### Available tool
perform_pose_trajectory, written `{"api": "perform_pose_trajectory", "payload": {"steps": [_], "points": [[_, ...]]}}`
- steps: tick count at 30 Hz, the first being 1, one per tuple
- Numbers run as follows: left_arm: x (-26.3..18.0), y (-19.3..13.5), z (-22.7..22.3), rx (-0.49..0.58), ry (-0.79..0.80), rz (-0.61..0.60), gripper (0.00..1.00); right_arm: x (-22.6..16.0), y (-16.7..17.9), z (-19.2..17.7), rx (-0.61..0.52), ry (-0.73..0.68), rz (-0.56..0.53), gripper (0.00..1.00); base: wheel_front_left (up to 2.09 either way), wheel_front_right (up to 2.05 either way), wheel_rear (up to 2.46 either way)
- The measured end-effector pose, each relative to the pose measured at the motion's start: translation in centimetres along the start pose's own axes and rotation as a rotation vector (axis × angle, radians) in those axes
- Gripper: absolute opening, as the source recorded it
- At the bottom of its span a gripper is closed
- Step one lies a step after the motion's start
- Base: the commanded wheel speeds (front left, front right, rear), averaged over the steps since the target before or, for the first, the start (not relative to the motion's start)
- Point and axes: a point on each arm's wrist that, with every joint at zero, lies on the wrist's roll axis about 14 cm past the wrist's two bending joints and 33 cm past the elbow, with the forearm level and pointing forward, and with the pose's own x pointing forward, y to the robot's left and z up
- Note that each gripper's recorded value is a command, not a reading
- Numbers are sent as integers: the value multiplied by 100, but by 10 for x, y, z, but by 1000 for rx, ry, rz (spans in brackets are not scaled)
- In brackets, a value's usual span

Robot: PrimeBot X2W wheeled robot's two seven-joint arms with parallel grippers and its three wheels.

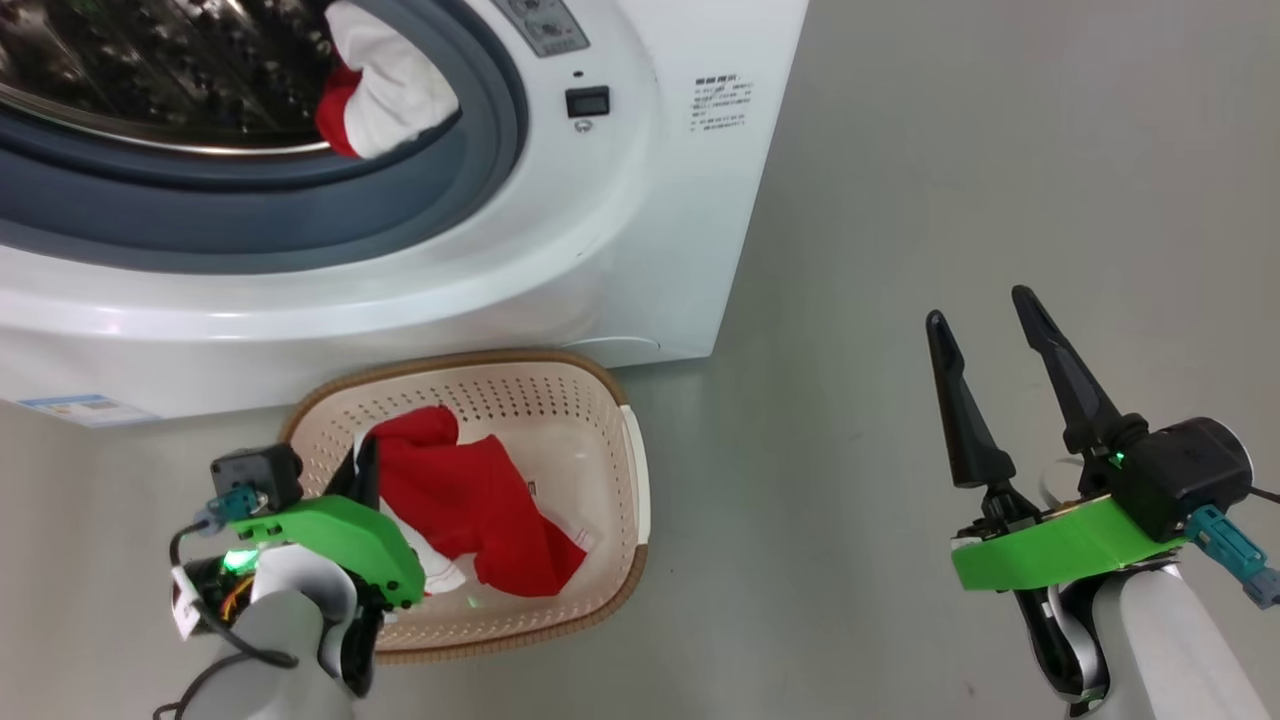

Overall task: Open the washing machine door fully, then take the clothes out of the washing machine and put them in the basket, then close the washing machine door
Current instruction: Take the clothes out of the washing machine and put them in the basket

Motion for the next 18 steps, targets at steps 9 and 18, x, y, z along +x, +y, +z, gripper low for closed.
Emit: {"api": "perform_pose_trajectory", "payload": {"steps": [9, 18], "points": [[17, -1, -44, -8, 194, 3, 0, 13, -1, -13, 1, 21, 8, 100, 0, 0, 0], [20, -10, -76, 17, 338, -26, 49, 13, -8, -24, -4, 47, -7, 100, 0, 0, 0]]}}
